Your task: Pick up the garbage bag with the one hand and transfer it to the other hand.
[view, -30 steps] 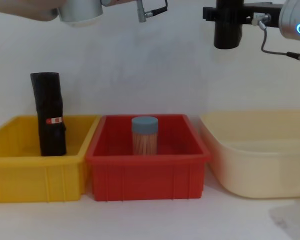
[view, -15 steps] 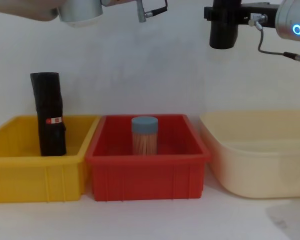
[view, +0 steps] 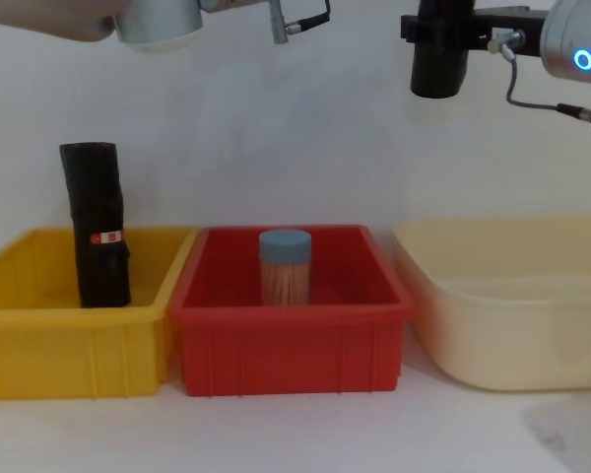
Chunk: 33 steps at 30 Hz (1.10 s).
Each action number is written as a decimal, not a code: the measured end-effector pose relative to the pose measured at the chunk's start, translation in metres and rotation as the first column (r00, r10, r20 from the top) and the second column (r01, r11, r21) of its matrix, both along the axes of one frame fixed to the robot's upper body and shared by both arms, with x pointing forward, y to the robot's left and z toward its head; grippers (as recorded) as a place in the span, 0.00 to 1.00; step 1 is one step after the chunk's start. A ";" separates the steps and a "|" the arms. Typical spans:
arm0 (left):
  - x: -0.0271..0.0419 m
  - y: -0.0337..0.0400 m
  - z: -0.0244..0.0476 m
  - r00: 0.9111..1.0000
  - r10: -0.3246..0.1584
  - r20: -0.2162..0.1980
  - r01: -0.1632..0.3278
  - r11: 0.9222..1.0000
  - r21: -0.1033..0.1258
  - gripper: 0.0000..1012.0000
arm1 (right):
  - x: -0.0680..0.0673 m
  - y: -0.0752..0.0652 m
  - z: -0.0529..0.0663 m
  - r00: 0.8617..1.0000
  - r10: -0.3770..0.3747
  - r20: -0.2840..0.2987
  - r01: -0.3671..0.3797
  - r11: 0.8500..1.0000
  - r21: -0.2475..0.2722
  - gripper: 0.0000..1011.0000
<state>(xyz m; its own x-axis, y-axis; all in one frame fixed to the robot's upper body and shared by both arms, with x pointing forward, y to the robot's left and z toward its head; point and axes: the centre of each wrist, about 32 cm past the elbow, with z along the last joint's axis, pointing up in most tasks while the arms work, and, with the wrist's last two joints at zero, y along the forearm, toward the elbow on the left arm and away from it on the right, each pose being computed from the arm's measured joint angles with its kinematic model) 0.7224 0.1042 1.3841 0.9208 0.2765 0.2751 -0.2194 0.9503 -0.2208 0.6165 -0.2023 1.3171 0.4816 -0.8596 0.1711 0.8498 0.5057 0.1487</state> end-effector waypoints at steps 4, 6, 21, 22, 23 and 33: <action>0.0000 0.0000 0.0000 1.000 0.000 0.000 0.000 1.000 0.000 0.86 | 0.000 -0.001 0.000 1.000 -0.010 0.001 0.010 1.000 -0.004 0.54; 0.0000 0.0000 0.0000 1.000 0.000 0.000 0.000 1.000 0.000 0.90 | -0.001 -0.002 0.000 1.000 -0.019 0.000 0.019 1.000 -0.006 0.54; 0.0000 0.0000 0.0000 1.000 0.000 0.000 0.000 1.000 0.000 0.99 | -0.007 -0.021 0.001 0.983 -0.179 -0.041 0.179 0.984 -0.020 0.54; 0.0000 0.0000 0.0000 1.000 0.000 0.000 0.000 1.000 0.000 0.99 | -0.007 -0.022 0.000 0.981 -0.189 -0.045 0.188 0.982 -0.021 0.54; 0.0000 0.0000 0.0000 1.000 0.000 0.000 0.000 1.000 0.000 0.99 | -0.008 -0.025 0.000 0.976 -0.211 -0.053 0.210 0.977 -0.023 0.54; 0.0000 0.0000 0.0000 1.000 0.000 0.000 0.000 1.000 0.000 0.99 | -0.014 -0.044 -0.002 0.928 -0.354 -0.112 0.352 0.935 -0.038 0.56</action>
